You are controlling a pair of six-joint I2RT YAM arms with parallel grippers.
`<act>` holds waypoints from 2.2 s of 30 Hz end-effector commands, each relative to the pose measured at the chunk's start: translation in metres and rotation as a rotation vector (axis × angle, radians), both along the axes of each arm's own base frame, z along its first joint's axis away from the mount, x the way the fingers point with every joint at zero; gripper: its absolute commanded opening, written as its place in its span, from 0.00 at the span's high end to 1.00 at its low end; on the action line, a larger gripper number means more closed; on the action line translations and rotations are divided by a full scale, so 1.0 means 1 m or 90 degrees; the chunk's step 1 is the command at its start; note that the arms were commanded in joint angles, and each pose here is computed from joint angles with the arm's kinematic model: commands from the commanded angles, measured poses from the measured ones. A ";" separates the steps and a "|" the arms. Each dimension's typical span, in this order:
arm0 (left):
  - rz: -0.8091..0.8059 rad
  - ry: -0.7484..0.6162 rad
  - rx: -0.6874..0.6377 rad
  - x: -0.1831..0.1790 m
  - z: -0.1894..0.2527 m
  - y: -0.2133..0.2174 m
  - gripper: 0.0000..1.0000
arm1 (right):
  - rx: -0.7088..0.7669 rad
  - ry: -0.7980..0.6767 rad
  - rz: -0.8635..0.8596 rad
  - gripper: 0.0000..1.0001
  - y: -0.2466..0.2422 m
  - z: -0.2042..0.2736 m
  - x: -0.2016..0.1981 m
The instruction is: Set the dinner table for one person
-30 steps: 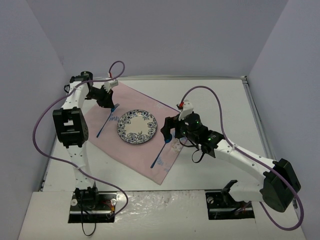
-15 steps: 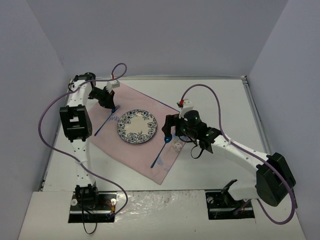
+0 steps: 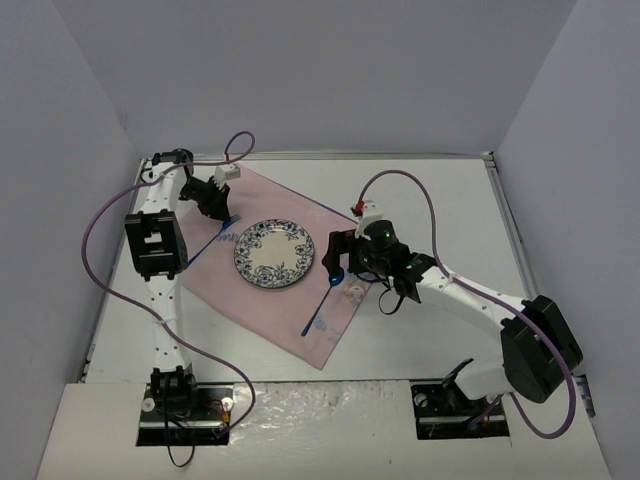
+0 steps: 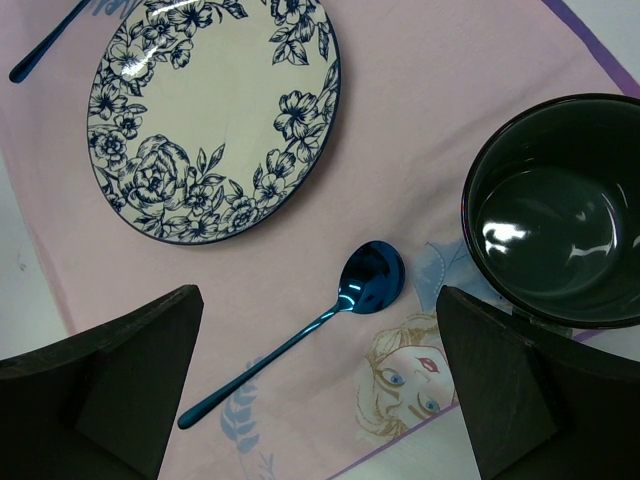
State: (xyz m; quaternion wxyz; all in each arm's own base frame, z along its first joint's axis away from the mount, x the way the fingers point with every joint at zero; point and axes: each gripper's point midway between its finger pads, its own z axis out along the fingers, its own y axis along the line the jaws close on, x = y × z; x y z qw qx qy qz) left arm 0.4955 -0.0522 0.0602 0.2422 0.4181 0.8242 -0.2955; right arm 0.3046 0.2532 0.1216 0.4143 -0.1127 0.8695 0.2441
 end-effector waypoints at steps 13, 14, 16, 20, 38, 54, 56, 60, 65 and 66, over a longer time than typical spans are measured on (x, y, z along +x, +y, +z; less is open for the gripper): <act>0.025 -0.107 -0.004 0.035 0.032 0.008 1.00 | 0.058 -0.043 0.007 0.00 0.017 0.029 0.021; 0.026 -0.109 -0.006 0.036 0.033 0.008 1.00 | 0.059 -0.041 0.007 0.00 0.017 0.028 0.021; 0.030 -0.110 -0.007 0.038 0.033 0.008 1.00 | 0.061 -0.040 0.007 0.00 0.017 0.027 0.020; 0.035 -0.114 -0.007 0.041 0.032 0.009 0.98 | 0.061 -0.037 0.009 0.00 0.018 0.025 0.020; 0.139 -0.216 0.038 0.071 0.058 0.031 0.69 | 0.079 -0.031 0.018 0.00 0.022 0.025 0.017; 0.336 -0.328 0.024 0.064 0.136 0.042 0.59 | 0.100 -0.067 0.015 0.00 0.015 0.046 0.010; 0.373 -0.352 0.028 0.049 0.162 0.042 0.50 | 0.091 -0.084 0.005 0.00 0.008 0.052 0.011; 0.427 -0.358 0.054 0.022 0.177 0.039 0.34 | 0.064 -0.132 -0.018 0.00 -0.011 0.071 0.012; 0.546 -0.320 0.072 -0.030 0.194 0.040 0.23 | 0.019 -0.199 -0.086 0.00 -0.048 0.100 0.013; 0.572 -0.319 0.067 -0.041 0.200 0.042 0.21 | 0.008 -0.212 -0.101 0.00 -0.057 0.106 0.012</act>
